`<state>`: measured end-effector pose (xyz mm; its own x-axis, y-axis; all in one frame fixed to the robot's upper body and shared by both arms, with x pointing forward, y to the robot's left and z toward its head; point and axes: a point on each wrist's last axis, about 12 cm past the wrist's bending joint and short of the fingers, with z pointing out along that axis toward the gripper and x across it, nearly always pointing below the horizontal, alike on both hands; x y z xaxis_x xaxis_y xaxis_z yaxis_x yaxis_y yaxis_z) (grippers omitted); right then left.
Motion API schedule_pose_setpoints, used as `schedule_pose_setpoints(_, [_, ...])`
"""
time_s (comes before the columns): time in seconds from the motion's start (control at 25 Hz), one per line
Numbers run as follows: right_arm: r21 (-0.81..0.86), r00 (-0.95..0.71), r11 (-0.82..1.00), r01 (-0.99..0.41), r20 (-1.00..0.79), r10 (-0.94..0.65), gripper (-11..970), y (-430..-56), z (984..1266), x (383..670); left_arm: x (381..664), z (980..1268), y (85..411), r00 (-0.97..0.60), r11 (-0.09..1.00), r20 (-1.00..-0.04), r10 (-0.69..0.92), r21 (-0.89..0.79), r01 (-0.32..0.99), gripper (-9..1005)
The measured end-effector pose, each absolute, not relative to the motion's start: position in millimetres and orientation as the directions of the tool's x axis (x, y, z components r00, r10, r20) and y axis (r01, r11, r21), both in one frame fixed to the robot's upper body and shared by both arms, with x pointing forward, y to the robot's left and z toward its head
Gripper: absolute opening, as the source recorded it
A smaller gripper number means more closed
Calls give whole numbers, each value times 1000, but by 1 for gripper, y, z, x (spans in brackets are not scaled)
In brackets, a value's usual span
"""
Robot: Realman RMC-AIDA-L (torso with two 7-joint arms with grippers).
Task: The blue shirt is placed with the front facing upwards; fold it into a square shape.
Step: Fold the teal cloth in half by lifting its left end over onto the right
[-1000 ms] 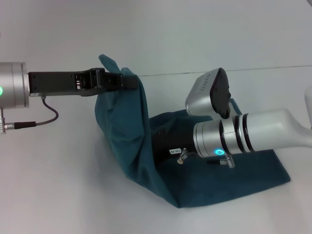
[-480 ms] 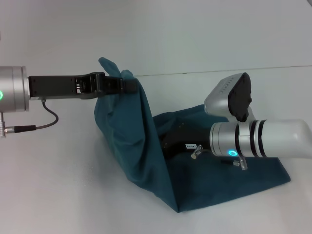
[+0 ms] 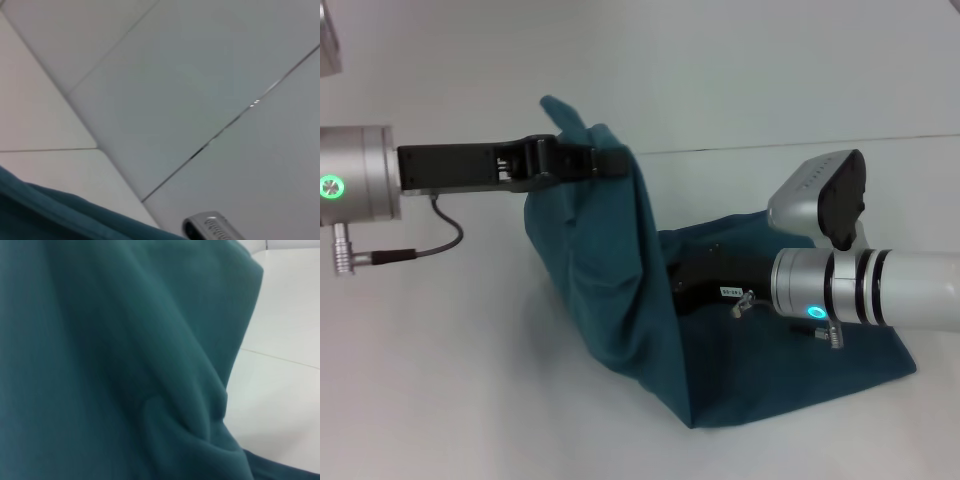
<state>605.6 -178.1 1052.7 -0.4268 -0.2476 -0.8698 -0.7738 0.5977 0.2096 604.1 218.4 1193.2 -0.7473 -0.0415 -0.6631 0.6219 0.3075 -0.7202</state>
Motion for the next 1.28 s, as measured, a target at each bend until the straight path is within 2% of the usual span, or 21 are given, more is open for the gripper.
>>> schedule_pose_setpoints(0.36, [223, -440, 604, -765, -866, -238, 4, -184, 1047, 599, 606, 1198, 195, -735, 227, -676, -41, -723, 652, 32])
schedule_pose_setpoints(0.68, [242, -447, 591, -770, -865, -228, 5, -189, 1044, 592, 610, 1199, 176, -731, 211, -681, -34, -720, 661, 32])
schedule_pose_setpoints(0.92, [240, -439, 580, -778, -869, -230, 5, -189, 1041, 587, 610, 1198, 175, -733, 216, -680, -26, -719, 660, 33])
schedule_pose_setpoints(1.28, [224, -428, 603, -766, -877, -218, 6, -209, 1036, 579, 611, 1197, 181, -735, 232, -678, -30, -720, 655, 33])
